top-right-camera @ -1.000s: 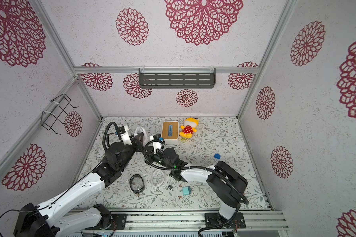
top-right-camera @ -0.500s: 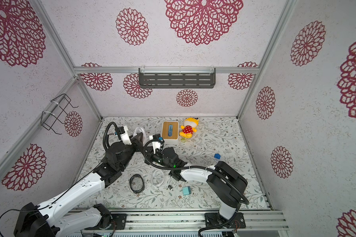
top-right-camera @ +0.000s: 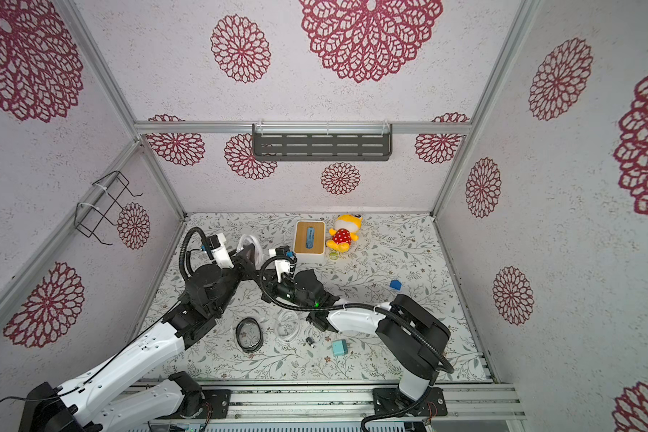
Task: Pack away charging kits
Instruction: Zip the zipper on the storage bag.
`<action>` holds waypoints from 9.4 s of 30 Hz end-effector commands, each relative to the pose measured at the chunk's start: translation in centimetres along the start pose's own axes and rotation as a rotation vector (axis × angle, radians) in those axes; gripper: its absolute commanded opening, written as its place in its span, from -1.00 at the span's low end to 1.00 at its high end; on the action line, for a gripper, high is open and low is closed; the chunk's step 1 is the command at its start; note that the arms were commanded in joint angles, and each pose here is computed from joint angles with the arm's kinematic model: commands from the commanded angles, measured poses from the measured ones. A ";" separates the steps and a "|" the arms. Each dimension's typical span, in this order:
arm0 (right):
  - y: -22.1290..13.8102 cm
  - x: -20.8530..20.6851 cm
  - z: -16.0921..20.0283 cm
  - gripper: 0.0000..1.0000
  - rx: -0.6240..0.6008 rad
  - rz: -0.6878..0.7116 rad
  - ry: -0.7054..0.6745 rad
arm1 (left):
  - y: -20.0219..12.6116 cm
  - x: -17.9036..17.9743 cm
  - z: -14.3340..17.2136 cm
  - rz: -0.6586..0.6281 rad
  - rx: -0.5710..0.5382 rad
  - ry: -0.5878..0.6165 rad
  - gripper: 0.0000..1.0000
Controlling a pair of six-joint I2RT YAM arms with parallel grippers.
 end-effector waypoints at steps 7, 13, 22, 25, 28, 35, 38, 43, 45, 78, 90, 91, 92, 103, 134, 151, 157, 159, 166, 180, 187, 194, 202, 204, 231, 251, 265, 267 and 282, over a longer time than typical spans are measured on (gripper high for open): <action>0.4 -1.5 -0.2 -1.00 0.003 0.049 0.054 | -1.2 1.2 -2.0 -0.061 -0.105 -0.028 -1.00; 1.9 -1.1 1.5 -1.00 0.103 -0.024 0.204 | -1.0 1.3 -1.8 -0.070 -0.107 -0.007 -1.00; 0.0 -4.1 2.7 -1.00 0.120 0.193 0.174 | -1.0 1.6 -2.0 -0.097 -0.108 0.003 -1.00; -0.7 -4.5 2.2 -1.00 0.101 0.246 0.133 | -0.9 1.2 -2.0 -0.066 -0.100 -0.007 -1.00; -1.1 -4.8 1.4 -1.00 0.082 0.290 0.080 | -0.9 0.6 -1.9 -0.018 -0.082 -0.052 -1.00; -2.4 -6.0 0.2 -1.00 0.038 0.400 -0.082 | -1.5 -0.2 -2.6 0.104 -0.049 -0.194 -1.00; -2.8 -6.0 -0.4 -1.00 0.027 0.424 -0.140 | -1.8 -1.0 -3.0 0.181 -0.026 -0.267 -1.00; -4.1 -5.8 -1.8 -1.00 -0.002 0.471 -0.204 | -2.0 -1.1 -3.0 0.261 0.008 -0.350 -1.00; -4.5 -5.4 -2.3 -1.00 -0.009 0.464 -0.228 | -2.0 -0.6 -2.9 0.263 0.021 -0.363 -1.00; -8.1 0.7 -9.6 -1.00 -0.119 0.428 -0.385 | -2.9 -5.0 -5.1 0.739 0.040 -0.454 -1.00; -8.7 9.4 -11.3 -1.00 -0.131 0.232 -0.539 | -7.7 -6.0 -8.3 0.891 -0.104 -0.474 -1.00; -8.6 10.0 -11.4 -1.00 -0.128 0.224 -0.550 | -8.1 -6.1 -8.5 0.902 -0.109 -0.468 -1.00; -8.4 10.4 -11.6 -1.00 -0.124 0.217 -0.560 | -8.4 -6.1 -8.5 0.911 -0.113 -0.464 -1.00; -6.2 15.0 -11.9 -1.00 -0.104 0.155 -0.640 | -11.4 -6.0 -10.2 0.939 -0.177 -0.451 -0.19; -6.9 14.7 -9.7 -1.00 -0.127 0.283 -0.671 | -9.7 -6.0 -9.6 0.768 -0.010 -0.379 -0.84; -6.9 9.7 -16.1 -1.00 -0.181 0.491 -0.653 | -8.3 -8.2 -5.3 0.717 0.271 -0.274 -1.00; -6.9 9.6 -16.9 -1.00 -0.169 0.459 -0.671 | -8.1 -10.0 -3.7 0.783 0.386 -0.217 -1.00; -6.9 9.7 -16.9 -1.00 -0.166 0.442 -0.664 | -8.2 -10.7 -3.0 0.822 0.427 -0.186 -0.99; -7.9 10.1 -16.2 -1.00 -0.201 0.365 -0.575 | -7.8 -10.5 -2.5 0.811 0.409 -0.152 -0.39; -9.5 11.4 -15.0 -1.00 -0.348 0.133 -0.249 | -9.0 -10.7 -6.5 0.943 0.031 -0.235 0.69; -9.3 12.7 -14.5 -1.00 -0.415 -0.033 -0.073 | -8.7 -10.1 -6.3 0.967 -0.160 -0.293 0.76; -8.9 12.8 -14.0 -1.00 -0.471 -0.070 0.053 | -9.1 -8.7 -6.1 0.939 -0.309 -0.365 0.65; -8.1 12.6 -12.7 -1.00 -0.478 -0.061 0.090 | -10.2 -8.7 -7.2 0.964 -0.366 -0.405 0.35; -7.8 12.6 -12.4 -1.00 -0.471 -0.066 0.090 | -10.3 -8.7 -7.3 0.958 -0.363 -0.405 0.32; -10.4 7.3 -16.0 -1.00 -0.355 0.446 -0.558 | -9.8 -10.2 -5.4 0.804 0.064 -0.207 -1.00; -8.5 3.9 -16.8 -1.00 -0.176 0.396 -0.897 | -10.5 -10.1 -2.6 0.671 0.416 -0.064 -1.00; -9.1 2.7 -15.5 -1.00 -0.169 0.287 -1.107 | -11.4 -8.0 -1.1 0.502 0.664 0.050 -1.00; -9.5 2.8 -16.1 -1.00 -0.191 0.288 -1.112 | -11.3 -7.8 -0.6 0.492 0.685 0.056 -1.00; -9.4 1.9 -16.5 -1.00 -0.093 0.221 -1.297 | -8.3 -8.8 2.7 0.470 0.819 0.073 -1.00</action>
Point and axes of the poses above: each gripper's point midway between its finger pads, its own y axis out along the fingers, its own x axis along the line the jaws close on, z = x × y, the point moved 4 cm from there along -y, back along the fingers, and after that the axes turned 4 degrees about y, right-handed, at the moved point
